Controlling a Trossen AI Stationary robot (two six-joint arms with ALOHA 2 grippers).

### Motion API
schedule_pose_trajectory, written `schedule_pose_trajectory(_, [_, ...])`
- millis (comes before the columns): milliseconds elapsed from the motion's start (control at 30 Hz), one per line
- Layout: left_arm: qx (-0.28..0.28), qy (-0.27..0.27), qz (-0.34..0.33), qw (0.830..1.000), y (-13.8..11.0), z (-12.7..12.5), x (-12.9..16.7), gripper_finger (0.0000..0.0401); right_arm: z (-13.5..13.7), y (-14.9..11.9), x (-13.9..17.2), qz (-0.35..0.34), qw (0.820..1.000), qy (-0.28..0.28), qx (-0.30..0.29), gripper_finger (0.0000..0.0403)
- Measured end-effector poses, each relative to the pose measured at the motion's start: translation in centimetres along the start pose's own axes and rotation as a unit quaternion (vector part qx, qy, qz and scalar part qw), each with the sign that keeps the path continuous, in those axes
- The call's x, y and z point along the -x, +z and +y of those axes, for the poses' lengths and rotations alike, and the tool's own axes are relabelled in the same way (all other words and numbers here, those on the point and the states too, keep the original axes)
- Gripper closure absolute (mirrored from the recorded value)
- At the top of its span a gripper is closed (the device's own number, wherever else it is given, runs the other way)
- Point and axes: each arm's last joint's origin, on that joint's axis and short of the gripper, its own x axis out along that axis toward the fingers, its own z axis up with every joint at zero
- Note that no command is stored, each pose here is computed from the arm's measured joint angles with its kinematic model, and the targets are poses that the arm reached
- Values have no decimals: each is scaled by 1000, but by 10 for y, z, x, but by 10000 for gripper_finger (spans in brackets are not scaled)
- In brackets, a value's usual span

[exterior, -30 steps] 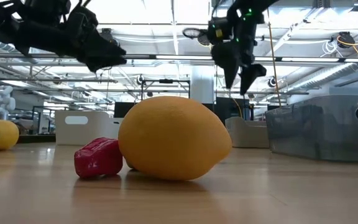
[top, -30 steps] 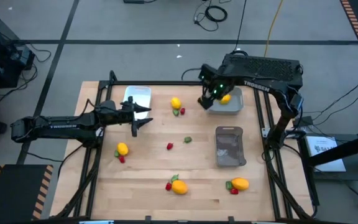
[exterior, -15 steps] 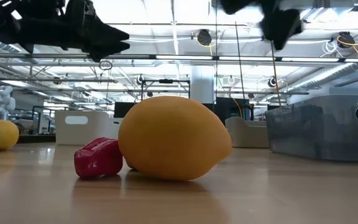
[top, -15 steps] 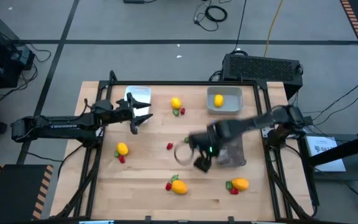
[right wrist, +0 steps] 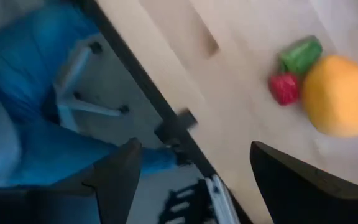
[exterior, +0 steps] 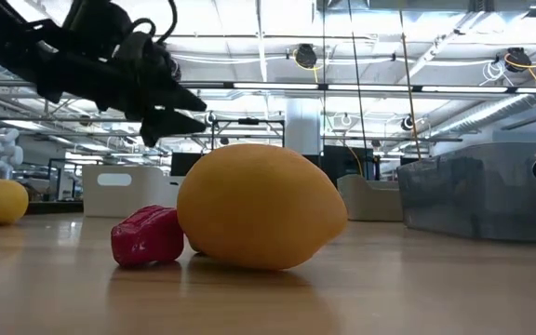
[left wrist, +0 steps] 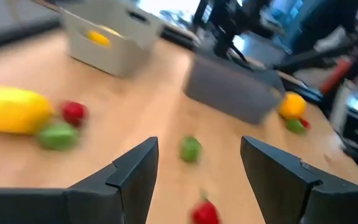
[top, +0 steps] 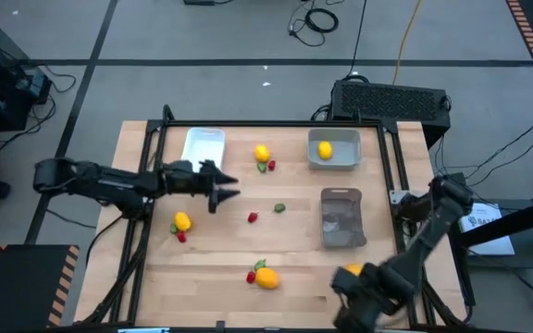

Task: Sort produce into baskets
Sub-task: Put the yellow lemon into the gray bin

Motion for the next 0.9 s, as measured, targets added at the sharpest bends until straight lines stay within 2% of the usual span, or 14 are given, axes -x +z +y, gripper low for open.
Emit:
schedule_pose_trajectory(200, [-5,-71,-28,997,-13,-35,-14,166,-8,-37,-11,-2,995,-56,83,115])
schedule_pose_trajectory(333, [-12,-114,-41,993,-20,-52,-17,166,-13,-45,-25,4,987,-83,137,115])
schedule_pose_trajectory(467, [-13,-112,-42,993,-24,-58,-18,166,-18,-45,-39,4,972,-129,194,115])
schedule_pose_trajectory(633, [-12,-102,-46,994,-24,-58,-18,166,-29,-31,-51,-2,962,-198,187,115])
schedule_pose_trajectory(900, [-29,-99,-45,994,-24,-57,-18,166,-35,-6,-59,8,964,-211,161,115])
